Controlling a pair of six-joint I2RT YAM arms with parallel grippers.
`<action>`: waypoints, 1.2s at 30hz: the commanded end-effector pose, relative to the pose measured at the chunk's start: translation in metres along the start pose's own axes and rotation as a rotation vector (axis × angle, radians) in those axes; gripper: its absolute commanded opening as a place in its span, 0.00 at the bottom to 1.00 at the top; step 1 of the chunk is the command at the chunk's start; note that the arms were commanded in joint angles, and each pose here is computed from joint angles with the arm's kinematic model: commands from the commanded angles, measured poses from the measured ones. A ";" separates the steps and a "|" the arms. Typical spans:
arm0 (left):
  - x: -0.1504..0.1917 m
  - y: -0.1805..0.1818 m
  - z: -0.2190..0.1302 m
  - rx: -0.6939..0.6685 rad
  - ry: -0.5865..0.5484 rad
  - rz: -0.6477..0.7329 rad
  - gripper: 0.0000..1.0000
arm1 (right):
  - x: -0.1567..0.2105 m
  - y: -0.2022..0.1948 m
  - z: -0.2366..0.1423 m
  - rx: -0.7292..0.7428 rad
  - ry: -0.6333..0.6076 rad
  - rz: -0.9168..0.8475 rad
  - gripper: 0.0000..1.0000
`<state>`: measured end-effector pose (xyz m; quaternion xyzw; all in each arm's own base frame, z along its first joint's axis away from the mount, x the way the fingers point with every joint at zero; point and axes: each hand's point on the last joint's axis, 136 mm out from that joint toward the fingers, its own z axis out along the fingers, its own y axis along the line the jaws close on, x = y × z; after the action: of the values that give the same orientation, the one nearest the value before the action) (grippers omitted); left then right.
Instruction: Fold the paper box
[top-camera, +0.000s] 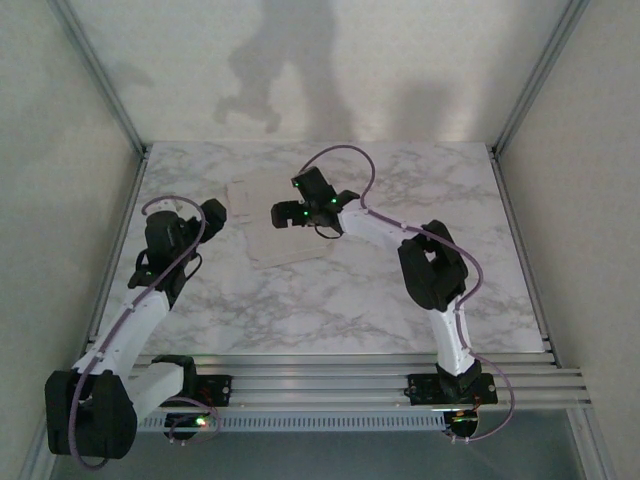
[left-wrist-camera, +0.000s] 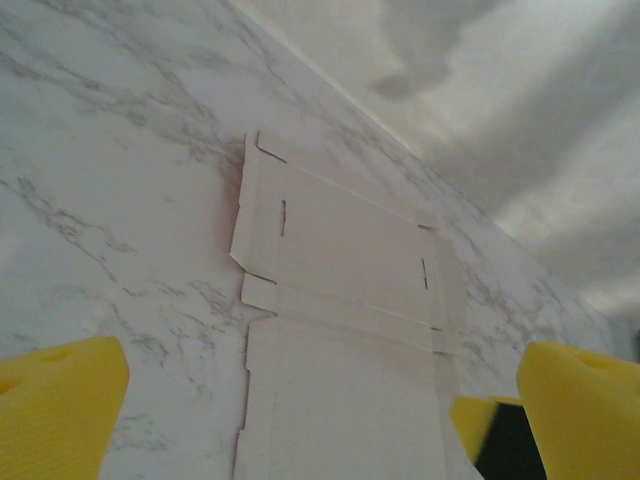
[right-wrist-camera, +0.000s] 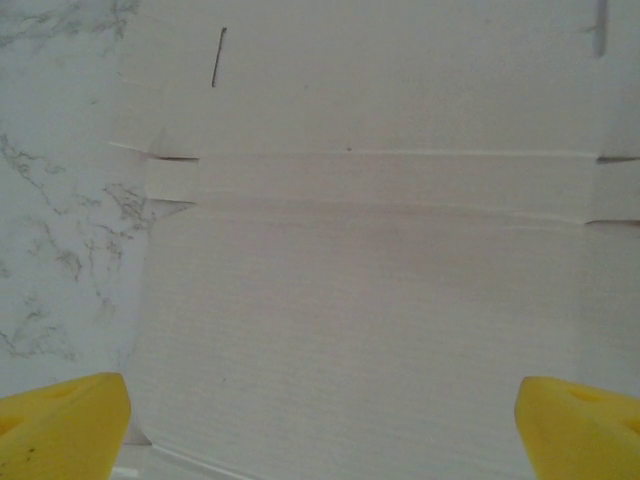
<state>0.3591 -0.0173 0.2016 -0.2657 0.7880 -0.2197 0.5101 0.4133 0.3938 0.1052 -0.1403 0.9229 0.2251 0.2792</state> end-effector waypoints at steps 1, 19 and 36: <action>-0.003 -0.017 -0.001 0.078 0.020 -0.025 0.99 | 0.018 -0.003 0.016 -0.001 0.090 0.092 0.99; 0.012 -0.020 0.006 0.129 0.063 -0.019 1.00 | 0.086 -0.052 0.022 0.151 0.216 0.187 0.99; 0.066 -0.017 0.040 0.131 0.230 0.018 0.99 | 0.166 -0.098 -0.070 0.237 0.146 0.402 0.99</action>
<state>0.3738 -0.0642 0.1565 -0.2153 0.8238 -0.2838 0.4410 0.2990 0.2689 0.0346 0.0134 0.9697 0.1588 0.1853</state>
